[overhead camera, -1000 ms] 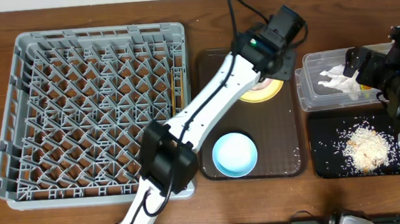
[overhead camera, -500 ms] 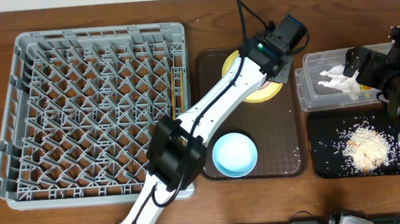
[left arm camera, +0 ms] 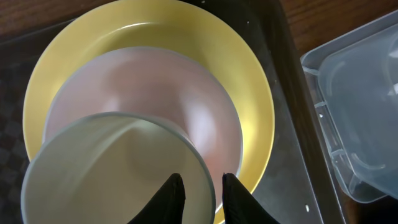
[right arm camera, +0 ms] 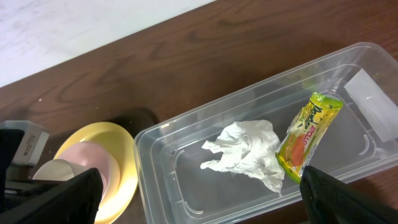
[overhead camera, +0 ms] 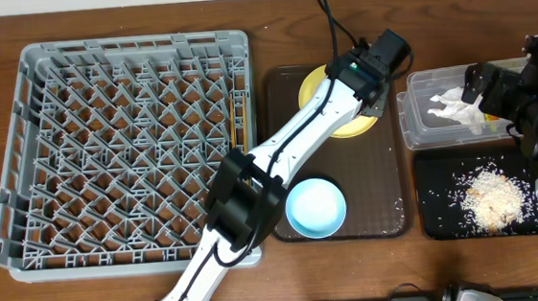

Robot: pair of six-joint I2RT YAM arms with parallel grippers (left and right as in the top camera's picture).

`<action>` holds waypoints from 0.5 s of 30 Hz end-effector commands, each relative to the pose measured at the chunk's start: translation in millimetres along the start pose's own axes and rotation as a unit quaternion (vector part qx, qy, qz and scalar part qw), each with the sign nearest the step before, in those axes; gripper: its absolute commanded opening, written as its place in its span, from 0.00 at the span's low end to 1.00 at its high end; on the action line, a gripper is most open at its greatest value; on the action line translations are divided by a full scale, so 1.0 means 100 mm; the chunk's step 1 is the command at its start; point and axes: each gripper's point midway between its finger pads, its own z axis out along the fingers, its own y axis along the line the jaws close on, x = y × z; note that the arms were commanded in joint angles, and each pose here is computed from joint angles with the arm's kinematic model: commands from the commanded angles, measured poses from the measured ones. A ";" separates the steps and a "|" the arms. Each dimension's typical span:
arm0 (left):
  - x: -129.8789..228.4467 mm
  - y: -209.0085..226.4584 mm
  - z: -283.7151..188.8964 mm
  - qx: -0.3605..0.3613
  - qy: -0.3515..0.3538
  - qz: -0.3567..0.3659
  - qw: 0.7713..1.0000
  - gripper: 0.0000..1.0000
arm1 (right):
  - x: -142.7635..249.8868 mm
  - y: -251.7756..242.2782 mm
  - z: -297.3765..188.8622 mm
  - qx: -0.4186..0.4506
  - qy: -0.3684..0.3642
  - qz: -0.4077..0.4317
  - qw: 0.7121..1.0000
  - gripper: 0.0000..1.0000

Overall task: Sort waste into correct bins and load items into the dishwasher rack
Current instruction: 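Reach the left gripper to the white cup on the yellow plate, then lift the white cup and place it upright in the rack's back corner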

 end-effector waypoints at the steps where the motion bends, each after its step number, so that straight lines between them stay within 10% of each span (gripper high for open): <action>1: -0.03 0.05 0.05 -0.012 -0.004 0.003 1.000 0.22 | -0.07 0.02 -0.04 -0.003 -0.009 -0.006 1.000 0.99; 15: -0.03 0.08 0.07 -0.018 -0.005 0.003 1.000 0.06 | -0.07 0.02 -0.04 -0.003 -0.009 -0.006 1.000 0.99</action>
